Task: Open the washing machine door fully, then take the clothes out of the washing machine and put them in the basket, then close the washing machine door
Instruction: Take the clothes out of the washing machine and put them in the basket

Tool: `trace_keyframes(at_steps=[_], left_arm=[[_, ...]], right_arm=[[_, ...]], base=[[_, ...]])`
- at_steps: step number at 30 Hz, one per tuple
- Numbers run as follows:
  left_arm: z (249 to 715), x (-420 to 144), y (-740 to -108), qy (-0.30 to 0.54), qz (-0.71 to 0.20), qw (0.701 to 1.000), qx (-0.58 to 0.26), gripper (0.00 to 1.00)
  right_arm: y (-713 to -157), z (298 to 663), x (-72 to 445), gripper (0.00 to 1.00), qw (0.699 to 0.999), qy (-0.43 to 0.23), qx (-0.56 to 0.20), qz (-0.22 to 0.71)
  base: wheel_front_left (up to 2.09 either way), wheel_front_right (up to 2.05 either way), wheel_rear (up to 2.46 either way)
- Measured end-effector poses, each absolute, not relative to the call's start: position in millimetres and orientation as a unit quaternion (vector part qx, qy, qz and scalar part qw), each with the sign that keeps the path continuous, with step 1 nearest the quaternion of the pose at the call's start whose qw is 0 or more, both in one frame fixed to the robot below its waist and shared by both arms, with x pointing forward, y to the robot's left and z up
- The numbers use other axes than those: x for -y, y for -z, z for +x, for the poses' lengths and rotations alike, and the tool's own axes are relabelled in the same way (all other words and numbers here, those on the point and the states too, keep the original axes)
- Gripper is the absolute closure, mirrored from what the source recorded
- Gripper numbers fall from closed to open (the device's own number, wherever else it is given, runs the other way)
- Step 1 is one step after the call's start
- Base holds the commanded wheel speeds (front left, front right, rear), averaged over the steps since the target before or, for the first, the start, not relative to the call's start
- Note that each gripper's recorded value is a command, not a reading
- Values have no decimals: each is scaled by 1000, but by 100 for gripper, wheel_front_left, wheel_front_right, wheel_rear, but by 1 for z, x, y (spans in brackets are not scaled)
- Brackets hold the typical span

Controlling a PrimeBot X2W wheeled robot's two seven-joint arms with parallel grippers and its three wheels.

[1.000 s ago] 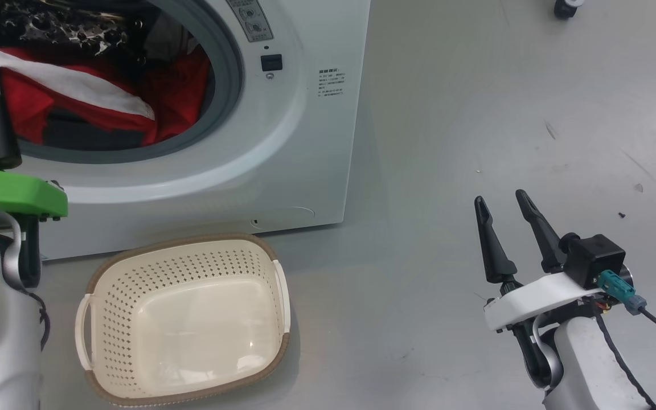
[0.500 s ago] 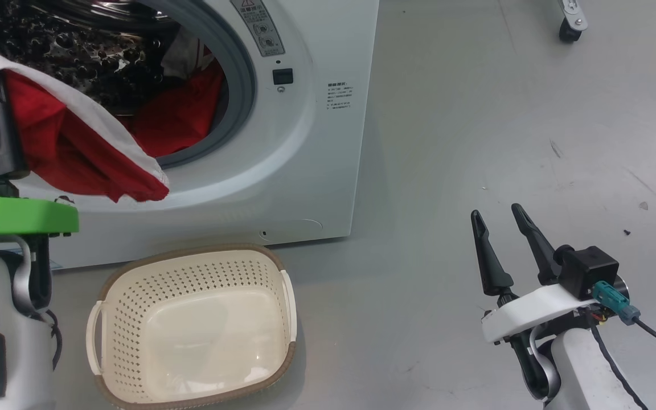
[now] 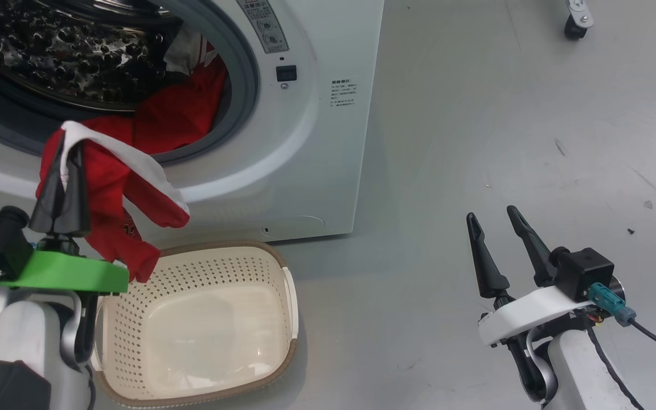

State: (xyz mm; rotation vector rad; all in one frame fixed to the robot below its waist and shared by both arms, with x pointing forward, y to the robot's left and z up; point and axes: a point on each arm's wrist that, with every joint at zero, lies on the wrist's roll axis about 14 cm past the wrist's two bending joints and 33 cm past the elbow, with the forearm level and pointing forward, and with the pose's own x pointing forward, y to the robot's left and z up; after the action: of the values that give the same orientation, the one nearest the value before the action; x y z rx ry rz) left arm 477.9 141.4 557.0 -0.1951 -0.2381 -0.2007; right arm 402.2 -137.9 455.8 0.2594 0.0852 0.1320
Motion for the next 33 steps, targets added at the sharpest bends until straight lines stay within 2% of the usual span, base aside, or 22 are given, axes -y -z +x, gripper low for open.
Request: trace_keyframes(at_steps=[15,33], left_arm=[[448,-125,-440,120,-91,987,-55,100],[429,-104,-331,156,-72,957,-232,100]], right_arm=[[-440,403,137,0,987,-65,-64,129],[-414,411,151,0,987,-45,-95,121]], base=[[0,0,0],[0,0,0]])
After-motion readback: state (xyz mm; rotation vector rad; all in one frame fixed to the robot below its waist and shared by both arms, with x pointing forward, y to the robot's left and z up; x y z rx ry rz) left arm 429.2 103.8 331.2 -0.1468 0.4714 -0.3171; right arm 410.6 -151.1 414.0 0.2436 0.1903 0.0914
